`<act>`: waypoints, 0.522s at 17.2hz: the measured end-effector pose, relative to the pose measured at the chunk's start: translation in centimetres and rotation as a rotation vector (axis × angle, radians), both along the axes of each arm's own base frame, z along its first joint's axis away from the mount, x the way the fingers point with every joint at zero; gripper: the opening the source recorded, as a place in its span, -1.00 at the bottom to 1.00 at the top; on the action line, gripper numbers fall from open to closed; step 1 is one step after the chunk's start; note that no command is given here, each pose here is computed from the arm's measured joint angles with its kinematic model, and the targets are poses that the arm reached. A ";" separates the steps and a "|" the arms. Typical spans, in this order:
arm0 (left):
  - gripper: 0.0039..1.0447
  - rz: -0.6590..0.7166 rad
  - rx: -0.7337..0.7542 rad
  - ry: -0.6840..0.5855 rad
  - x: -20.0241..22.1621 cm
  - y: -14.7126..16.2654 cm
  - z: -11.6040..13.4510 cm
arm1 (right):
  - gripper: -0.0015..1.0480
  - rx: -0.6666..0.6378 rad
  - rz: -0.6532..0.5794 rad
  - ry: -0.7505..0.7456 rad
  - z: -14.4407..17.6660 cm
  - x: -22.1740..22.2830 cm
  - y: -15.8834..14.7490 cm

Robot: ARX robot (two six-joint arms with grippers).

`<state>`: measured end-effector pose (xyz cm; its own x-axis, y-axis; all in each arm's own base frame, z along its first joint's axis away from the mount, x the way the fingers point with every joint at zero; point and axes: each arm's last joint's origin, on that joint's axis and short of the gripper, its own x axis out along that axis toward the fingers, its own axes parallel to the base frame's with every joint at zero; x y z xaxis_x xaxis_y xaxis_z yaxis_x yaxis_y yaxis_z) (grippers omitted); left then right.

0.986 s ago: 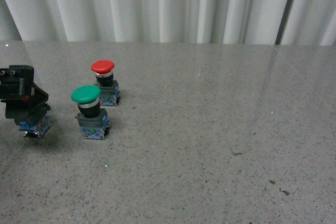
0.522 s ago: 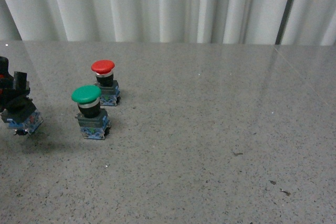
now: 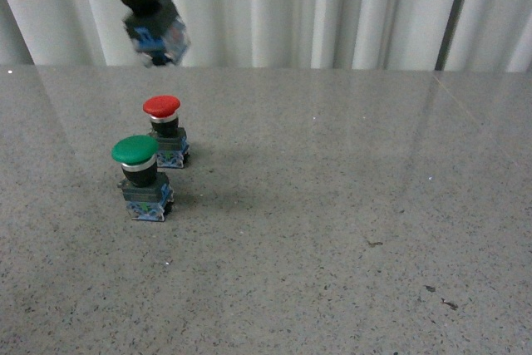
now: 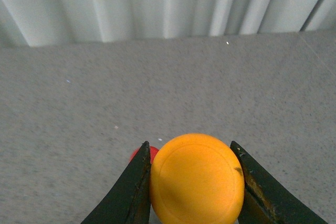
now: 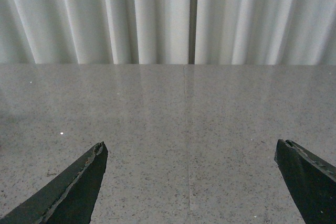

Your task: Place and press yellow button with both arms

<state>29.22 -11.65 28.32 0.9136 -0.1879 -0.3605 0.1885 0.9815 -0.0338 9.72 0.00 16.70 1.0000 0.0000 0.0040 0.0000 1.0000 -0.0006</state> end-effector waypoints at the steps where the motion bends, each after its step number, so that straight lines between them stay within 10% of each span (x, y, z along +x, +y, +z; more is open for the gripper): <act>1: -0.30 -0.010 -0.005 0.034 0.5 -1.4 -1.0 | 0.87 0.000 0.000 0.000 0.0 0.0 0.0; 9: -0.30 -0.072 -0.041 0.209 1.6 -11.1 -6.3 | 0.87 0.000 0.000 0.000 0.0 0.0 0.0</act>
